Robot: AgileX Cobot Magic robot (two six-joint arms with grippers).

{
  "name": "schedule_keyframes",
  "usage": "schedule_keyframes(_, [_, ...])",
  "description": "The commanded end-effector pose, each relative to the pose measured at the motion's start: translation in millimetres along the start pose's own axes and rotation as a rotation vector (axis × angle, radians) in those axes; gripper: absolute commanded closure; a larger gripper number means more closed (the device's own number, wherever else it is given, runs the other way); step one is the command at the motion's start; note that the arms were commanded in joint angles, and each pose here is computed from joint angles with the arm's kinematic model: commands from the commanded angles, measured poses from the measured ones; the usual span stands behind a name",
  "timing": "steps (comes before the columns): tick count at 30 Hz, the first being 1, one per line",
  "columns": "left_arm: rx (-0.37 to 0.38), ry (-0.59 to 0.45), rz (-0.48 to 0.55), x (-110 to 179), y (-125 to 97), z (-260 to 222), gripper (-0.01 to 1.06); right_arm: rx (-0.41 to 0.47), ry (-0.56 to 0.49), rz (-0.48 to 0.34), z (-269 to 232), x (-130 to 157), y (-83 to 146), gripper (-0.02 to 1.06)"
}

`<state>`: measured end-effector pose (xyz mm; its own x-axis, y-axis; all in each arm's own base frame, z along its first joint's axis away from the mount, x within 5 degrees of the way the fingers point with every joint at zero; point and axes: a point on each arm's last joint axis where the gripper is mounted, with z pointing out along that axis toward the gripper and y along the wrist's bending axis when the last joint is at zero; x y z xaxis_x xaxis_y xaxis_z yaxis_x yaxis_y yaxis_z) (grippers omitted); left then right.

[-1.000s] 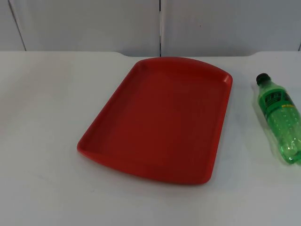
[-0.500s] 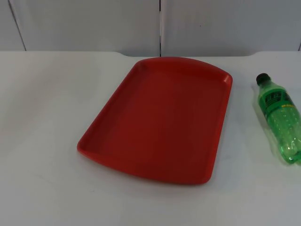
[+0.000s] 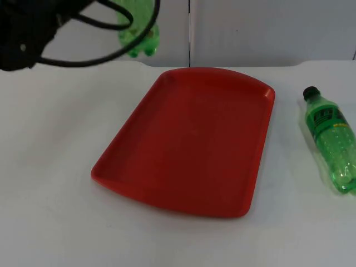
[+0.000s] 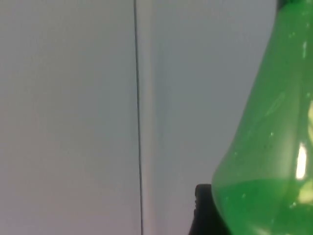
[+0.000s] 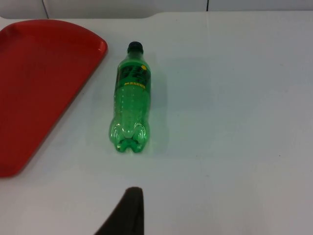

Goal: Place the bottle upright on the tray.

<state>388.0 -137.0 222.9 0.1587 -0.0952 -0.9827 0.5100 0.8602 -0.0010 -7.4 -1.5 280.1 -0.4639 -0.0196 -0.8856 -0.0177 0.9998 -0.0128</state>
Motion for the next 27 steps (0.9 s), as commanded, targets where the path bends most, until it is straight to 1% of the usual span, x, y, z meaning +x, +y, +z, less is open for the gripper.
schedule_keyframes(1, [0.051, -0.004, 0.008, 14.9, -3.6, 9.4, 1.05, 0.009, -0.007, -0.002, 0.1, 0.1, 0.0, -0.01])
schedule_keyframes(2, [0.051, -0.004, 0.008, 14.9, -3.6, 9.4, 1.05, 0.009, -0.007, -0.002, 0.1, 0.1, 0.0, -0.01])
schedule_keyframes(4, [0.096, 0.016, 0.032, 27.8, -5.4, 16.0, 1.05, 0.009, -0.007, -0.002, 0.1, 0.1, 0.0, -0.01])
schedule_keyframes(6, [0.122, 0.023, 0.047, 37.4, -5.5, 23.3, 1.05, 0.009, -0.007, -0.002, 0.1, 0.1, 0.0, -0.01])
schedule_keyframes(7, [0.122, 0.023, 0.047, 37.4, -5.5, 23.3, 1.05, 0.009, -0.007, -0.002, 0.1, 0.1, 0.0, -0.01])
schedule_keyframes(11, [0.128, 0.042, 0.032, 62.6, -1.9, 35.4, 1.05, 0.009, -0.007, -0.002, 0.1, 0.1, 0.0, -0.01])
schedule_keyframes(12, [0.128, 0.042, 0.032, 62.6, -1.9, 35.4, 1.05, 0.009, -0.007, -0.002, 0.1, 0.1, 0.0, -0.01])
schedule_keyframes(14, [0.128, 0.05, 0.018, 71.9, -0.7, 38.5, 1.05, 0.009, -0.007, -0.002, 0.1, 0.1, 0.0, -0.01])
schedule_keyframes(16, [0.133, 0.039, -0.01, 80.9, 0.4, 43.5, 1.05, 0.009, -0.007, -0.002, 0.1, 0.1, 0.0, -0.01])
schedule_keyframes(17, [0.141, 0.017, -0.038, 89.3, 0.8, 46.1, 1.05, 0.009, -0.007, -0.002, 0.1, 0.1, 0.0, -0.01])
schedule_keyframes(18, [0.141, 0.017, -0.038, 89.3, 0.8, 46.1, 1.05, 0.009, -0.007, -0.002, 0.1, 0.1, 0.0, -0.01])
schedule_keyframes(19, [0.149, -0.01, -0.051, 92.2, 1.0, 48.5, 1.05, 0.009, -0.007, -0.002, 0.1, 0.1, 0.0, -0.01])
schedule_keyframes(21, [0.159, -0.033, -0.062, 104.3, 1.6, 51.0, 1.05, 0.009, -0.007, -0.002, 0.1, 0.1, 0.0, -0.01])
schedule_keyframes(23, [0.16, -0.037, -0.065, 108.6, 2.0, 52.5, 1.05, 0.009, -0.007, -0.002, 0.1, 0.1, 0.0, -0.01])
schedule_keyframes(25, [0.164, -0.023, -0.069, 123.3, 2.5, 53.5, 1.05, 0.009, -0.007, -0.004, 0.1, 0.1, 0.0, -0.01])
schedule_keyframes(27, [0.166, -0.02, -0.07, 126.8, 2.5, 53.5, 1.05, 0.009, -0.007, -0.004, 0.1, 0.1, 0.0, -0.01])
